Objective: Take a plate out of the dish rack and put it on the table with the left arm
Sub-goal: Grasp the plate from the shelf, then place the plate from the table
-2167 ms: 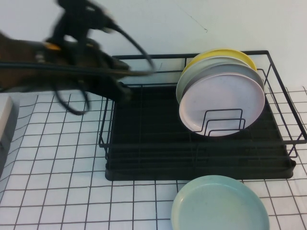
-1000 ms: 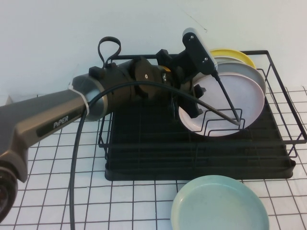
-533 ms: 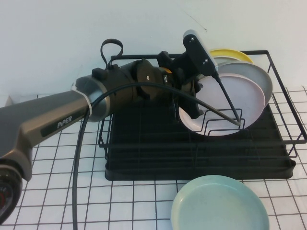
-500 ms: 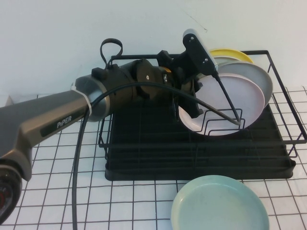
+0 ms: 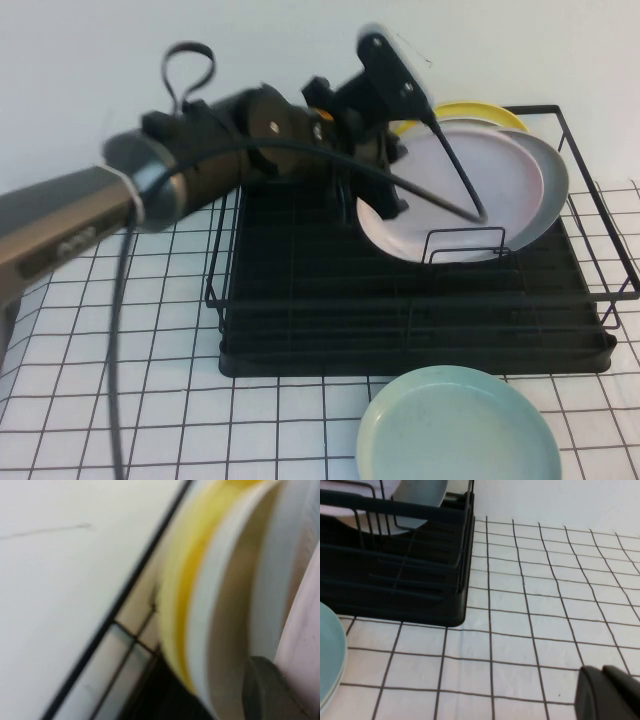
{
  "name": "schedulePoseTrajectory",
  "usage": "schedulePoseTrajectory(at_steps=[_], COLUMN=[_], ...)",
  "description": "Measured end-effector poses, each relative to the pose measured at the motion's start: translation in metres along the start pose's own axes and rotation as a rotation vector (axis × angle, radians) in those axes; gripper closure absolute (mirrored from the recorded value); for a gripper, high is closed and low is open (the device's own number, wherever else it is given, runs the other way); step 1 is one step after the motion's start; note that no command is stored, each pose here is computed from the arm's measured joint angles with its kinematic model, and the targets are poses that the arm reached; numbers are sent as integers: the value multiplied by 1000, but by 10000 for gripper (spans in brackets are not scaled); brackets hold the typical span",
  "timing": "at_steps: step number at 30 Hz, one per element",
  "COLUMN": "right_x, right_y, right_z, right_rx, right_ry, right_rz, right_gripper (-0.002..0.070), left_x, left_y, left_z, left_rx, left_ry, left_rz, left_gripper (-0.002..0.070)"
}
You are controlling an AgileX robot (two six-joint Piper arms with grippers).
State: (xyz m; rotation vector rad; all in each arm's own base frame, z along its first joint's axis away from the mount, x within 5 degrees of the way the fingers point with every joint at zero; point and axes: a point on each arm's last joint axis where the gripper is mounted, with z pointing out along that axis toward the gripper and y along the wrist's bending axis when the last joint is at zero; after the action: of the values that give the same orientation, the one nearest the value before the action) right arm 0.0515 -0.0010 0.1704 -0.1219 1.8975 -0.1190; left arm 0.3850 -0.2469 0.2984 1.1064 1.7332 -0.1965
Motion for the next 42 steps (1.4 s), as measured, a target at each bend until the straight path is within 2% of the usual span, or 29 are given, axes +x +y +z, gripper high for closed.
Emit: schedulePoseTrajectory(at_steps=[6,8,20,26,33,38,42], right_x=[0,0,0,0,0,0,0], right_y=[0,0,0,0,0,0,0], right_z=[0,0,0,0,0,0,0], right_rx=[0,0,0,0,0,0,0], right_ry=[0,0,0,0,0,0,0], right_rz=[0,0,0,0,0,0,0], right_gripper=[679,679,679,679,679,679,679], left_x=[-16,-20,-38,-39,-19,15,43], left_y=[24,28,41,27,4,-20,-45], left_z=[-41,-55,-135,-170,-174,-171,-176], left_rx=[-34,-19,43,179,342,379,387], left_ry=[-37,-34,-25,91,250,303,275], left_rz=[-71,-110,-423,-447,-486,-584,-737], left_gripper=[638,639,645,645,645,645,645])
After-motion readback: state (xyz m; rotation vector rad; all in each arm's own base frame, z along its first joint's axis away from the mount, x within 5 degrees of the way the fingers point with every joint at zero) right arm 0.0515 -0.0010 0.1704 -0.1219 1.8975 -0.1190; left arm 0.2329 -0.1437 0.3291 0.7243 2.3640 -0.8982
